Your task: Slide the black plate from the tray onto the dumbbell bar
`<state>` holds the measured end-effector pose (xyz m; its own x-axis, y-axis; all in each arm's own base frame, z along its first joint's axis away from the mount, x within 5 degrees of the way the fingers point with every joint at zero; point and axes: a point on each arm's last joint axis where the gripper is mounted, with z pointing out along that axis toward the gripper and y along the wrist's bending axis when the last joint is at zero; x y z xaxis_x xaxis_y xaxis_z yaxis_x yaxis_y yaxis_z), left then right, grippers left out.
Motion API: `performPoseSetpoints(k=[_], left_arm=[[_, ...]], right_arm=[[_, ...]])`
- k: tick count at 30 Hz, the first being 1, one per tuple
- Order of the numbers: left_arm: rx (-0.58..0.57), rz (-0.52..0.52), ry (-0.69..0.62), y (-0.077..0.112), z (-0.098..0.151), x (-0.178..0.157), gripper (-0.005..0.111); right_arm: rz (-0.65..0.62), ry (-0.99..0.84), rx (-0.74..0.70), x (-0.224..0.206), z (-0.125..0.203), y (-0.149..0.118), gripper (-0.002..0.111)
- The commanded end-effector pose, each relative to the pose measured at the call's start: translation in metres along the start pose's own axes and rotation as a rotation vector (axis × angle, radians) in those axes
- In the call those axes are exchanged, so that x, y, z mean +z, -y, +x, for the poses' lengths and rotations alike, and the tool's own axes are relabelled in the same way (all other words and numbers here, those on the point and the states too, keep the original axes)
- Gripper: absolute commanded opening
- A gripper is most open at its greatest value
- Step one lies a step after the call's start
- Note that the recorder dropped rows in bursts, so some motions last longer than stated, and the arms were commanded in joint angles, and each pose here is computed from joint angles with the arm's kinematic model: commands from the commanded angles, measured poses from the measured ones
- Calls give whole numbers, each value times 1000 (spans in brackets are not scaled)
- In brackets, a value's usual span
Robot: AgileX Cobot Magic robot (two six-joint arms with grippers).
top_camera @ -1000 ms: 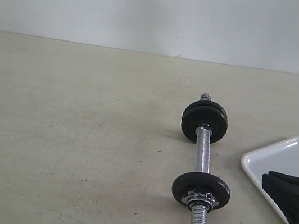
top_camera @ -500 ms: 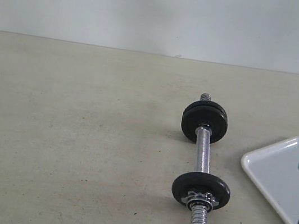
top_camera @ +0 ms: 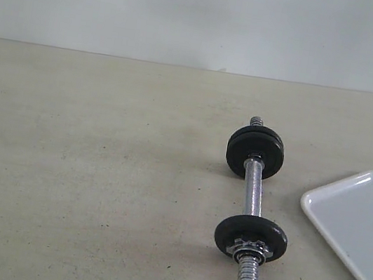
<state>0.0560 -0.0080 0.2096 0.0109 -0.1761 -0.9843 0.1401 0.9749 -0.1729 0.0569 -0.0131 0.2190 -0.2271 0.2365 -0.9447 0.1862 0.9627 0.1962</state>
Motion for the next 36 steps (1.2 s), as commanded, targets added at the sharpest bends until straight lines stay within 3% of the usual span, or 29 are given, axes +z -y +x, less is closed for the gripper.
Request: performPoseSetpoints(k=[1, 16, 20, 25, 36], left_arm=[[-12, -2, 7, 0, 0, 0, 4], [-12, -2, 3, 0, 1, 0, 4], [-12, -2, 3, 0, 1, 0, 4], [-12, -2, 3, 0, 1, 0, 4], [-12, -2, 3, 0, 1, 0, 4]], right_arm=[[29, -23, 81, -11, 9, 6, 1], [13, -41, 68, -10, 12, 5, 1], [-26, -18, 0, -10, 10, 1, 1], [-71, 70, -203, -11, 3, -3, 1], [-136, 118, -241, 3, 25, -6, 1]])
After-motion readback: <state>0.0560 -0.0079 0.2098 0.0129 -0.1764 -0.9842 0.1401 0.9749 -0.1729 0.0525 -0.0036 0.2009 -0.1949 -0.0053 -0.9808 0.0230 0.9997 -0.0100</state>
